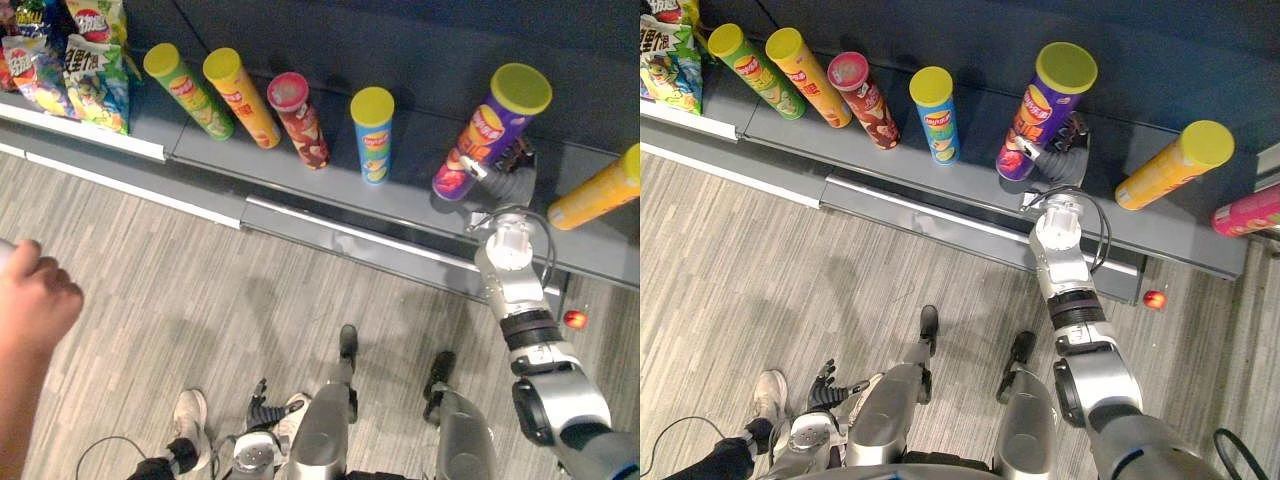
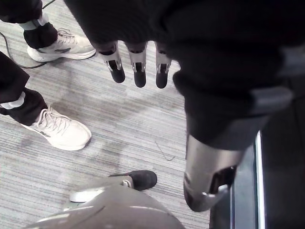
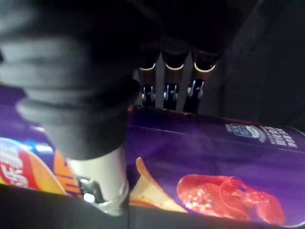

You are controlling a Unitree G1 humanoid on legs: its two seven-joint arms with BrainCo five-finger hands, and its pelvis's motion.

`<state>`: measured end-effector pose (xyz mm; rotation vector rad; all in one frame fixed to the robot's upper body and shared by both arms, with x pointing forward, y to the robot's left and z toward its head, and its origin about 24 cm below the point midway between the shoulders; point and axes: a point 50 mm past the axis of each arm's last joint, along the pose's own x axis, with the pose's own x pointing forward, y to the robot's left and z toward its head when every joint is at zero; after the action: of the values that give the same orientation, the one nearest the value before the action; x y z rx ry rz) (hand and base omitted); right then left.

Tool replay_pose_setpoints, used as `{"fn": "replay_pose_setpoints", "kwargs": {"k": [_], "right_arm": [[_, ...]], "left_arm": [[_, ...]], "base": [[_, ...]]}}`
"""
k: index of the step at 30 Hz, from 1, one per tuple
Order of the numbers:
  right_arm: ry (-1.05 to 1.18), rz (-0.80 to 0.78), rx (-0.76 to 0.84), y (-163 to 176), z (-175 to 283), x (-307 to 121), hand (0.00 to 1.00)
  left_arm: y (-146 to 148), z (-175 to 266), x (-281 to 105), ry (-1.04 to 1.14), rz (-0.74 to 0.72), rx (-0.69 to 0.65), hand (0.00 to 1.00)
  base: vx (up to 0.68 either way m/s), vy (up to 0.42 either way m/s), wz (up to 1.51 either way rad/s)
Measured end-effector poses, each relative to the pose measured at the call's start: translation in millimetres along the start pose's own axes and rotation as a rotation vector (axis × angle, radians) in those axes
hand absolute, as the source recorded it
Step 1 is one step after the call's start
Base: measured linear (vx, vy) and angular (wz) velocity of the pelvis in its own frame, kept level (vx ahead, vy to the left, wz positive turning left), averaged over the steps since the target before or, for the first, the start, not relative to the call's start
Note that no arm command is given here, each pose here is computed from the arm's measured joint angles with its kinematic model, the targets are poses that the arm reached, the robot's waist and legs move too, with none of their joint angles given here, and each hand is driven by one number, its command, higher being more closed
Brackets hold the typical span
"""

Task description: Put the gum and the chips on the shelf.

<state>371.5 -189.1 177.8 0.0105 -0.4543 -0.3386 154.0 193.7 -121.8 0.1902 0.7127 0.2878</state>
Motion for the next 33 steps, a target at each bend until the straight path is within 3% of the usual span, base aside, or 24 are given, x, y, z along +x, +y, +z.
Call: {"fn": "replay_pose_setpoints", "kwargs": {"k": [15,33], "right_arm": [[-0.03,-0.132,-0.17,-29,4,24,1.0],[-0.201,-0.369,-0.257,-49,27,35,1.0]], "left_arm": [[-17,19,2,-0.076,-0.049,-0.003,0.0],[-23,21,1,-0.088,-0.069,0.009,0.0]], "base": [[0.01,-0.021,0.03],[0.02,-0.035,0.0]]}}
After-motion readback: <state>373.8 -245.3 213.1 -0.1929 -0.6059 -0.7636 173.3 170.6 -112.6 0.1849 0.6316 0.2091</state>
